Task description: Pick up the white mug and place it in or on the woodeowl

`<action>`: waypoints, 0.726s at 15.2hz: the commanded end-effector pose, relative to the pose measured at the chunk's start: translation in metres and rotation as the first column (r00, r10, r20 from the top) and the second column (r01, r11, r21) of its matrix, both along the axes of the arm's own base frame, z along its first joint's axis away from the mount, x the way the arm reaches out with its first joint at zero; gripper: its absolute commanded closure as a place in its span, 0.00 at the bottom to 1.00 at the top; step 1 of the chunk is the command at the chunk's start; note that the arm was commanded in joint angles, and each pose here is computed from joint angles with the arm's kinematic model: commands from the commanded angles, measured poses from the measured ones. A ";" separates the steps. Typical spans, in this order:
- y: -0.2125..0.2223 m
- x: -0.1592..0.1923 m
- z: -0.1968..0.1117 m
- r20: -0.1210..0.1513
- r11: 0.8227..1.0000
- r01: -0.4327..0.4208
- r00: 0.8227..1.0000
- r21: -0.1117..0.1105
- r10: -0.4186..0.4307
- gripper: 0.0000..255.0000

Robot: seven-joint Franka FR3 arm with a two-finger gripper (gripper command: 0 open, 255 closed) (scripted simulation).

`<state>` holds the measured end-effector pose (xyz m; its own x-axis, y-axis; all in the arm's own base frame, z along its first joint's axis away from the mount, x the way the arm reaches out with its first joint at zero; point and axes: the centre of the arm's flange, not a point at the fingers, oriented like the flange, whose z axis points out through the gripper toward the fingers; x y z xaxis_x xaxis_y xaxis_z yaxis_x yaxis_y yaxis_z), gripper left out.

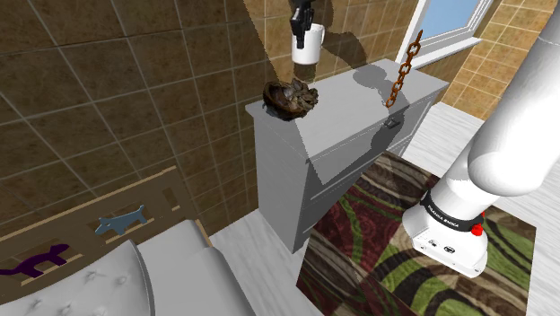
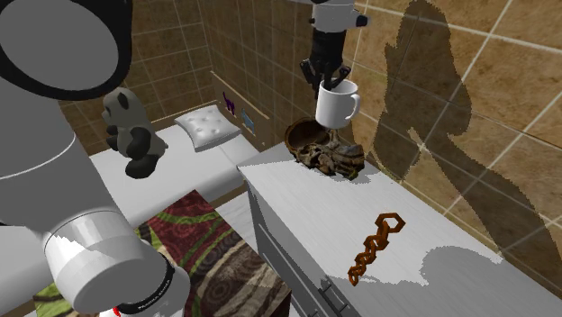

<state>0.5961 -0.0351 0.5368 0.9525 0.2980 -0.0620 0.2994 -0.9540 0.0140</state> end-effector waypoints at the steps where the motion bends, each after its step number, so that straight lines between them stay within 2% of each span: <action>1: -0.004 0.012 -0.005 0.000 1.000 -0.001 1.000 -0.001 0.001 1.00; 11: -0.004 0.012 -0.058 0.000 1.000 -0.001 1.000 -0.001 0.001 1.00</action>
